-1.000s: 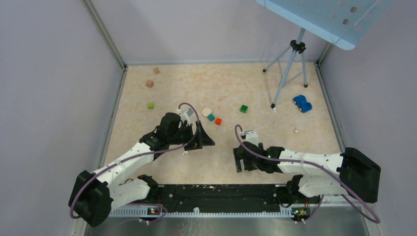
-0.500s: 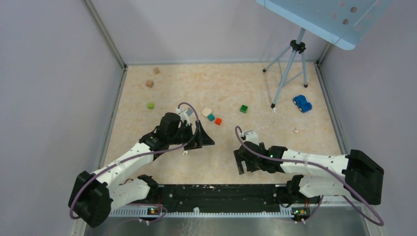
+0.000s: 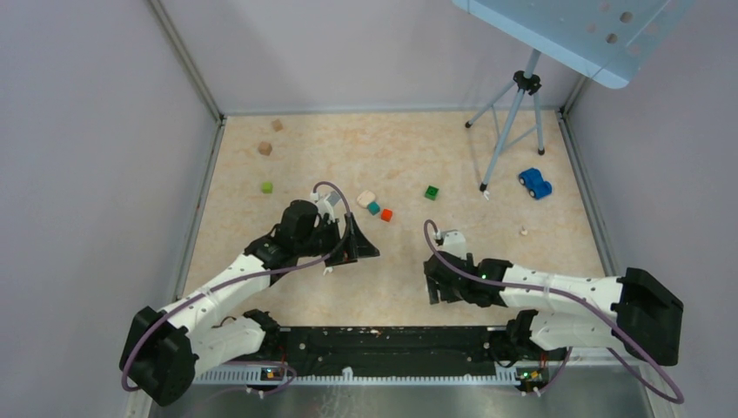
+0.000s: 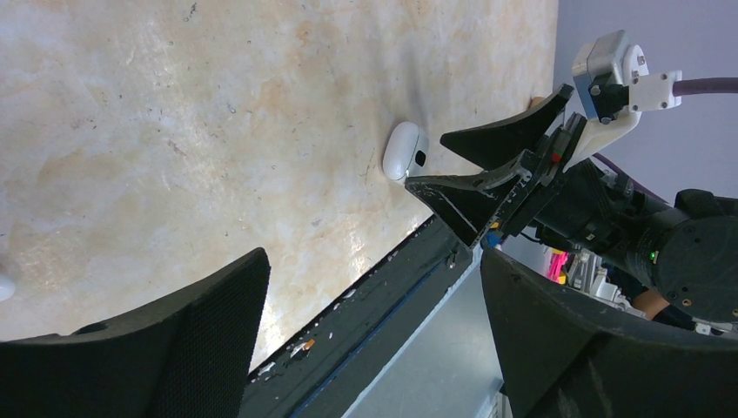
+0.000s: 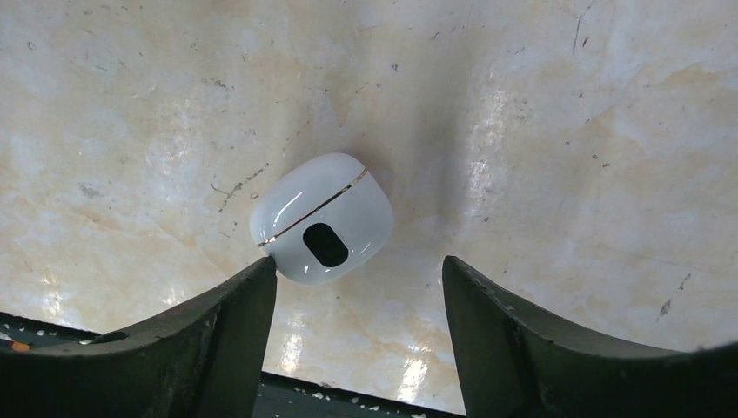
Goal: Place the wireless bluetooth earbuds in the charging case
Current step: Move the charging case to the center of the board.
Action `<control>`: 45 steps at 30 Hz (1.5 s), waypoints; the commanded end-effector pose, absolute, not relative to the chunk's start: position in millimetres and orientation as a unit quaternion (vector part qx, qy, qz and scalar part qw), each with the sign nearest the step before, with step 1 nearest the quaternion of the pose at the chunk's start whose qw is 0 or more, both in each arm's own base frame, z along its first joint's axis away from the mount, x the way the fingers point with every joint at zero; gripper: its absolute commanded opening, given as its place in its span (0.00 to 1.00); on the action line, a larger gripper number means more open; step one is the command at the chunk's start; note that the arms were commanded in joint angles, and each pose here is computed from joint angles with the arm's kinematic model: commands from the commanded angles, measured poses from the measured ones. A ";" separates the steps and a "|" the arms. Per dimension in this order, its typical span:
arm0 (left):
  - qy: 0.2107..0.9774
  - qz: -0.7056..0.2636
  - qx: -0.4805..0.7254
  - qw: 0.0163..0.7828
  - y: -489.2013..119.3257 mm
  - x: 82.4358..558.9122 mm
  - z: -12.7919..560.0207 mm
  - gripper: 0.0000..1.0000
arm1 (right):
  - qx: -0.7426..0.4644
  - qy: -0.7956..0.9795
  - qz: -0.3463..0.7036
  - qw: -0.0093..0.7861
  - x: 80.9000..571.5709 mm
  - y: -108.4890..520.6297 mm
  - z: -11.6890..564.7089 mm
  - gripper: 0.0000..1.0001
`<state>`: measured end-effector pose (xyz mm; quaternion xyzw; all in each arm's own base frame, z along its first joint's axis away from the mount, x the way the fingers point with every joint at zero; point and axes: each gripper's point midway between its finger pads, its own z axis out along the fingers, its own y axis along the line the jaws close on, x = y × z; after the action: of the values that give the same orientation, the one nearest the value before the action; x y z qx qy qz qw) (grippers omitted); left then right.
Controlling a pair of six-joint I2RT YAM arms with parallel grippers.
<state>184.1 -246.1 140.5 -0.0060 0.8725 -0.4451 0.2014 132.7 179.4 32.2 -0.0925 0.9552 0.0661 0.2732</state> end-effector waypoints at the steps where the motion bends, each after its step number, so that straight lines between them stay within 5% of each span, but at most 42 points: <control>1: 0.866 -0.450 -0.003 0.216 -246.5 187.2 144.8 0.95 | -0.117 0.950 0.061 0.282 142.2 182.4 39.7 0.68; 9: 0.866 -0.451 0.001 0.215 -247.2 187.5 145.8 0.94 | -0.135 0.949 0.088 0.271 156.0 185.5 32.4 0.75; 29: 0.872 -0.442 -0.001 0.211 -247.0 190.1 139.4 0.94 | -0.164 0.940 0.177 0.241 158.3 237.3 54.5 0.74; 37: 0.871 -0.443 -0.003 0.214 -246.3 189.9 141.3 0.94 | -0.100 0.953 0.109 0.265 159.3 195.0 54.4 0.78; 45: 0.871 -0.443 -0.005 0.213 -245.1 187.5 139.8 0.94 | -0.004 0.952 0.132 0.275 142.3 169.6 40.5 0.70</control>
<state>183.7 -245.8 132.4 -0.0103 0.8782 -0.4384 0.1911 142.3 180.1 34.2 -0.0668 0.9591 0.1153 0.2497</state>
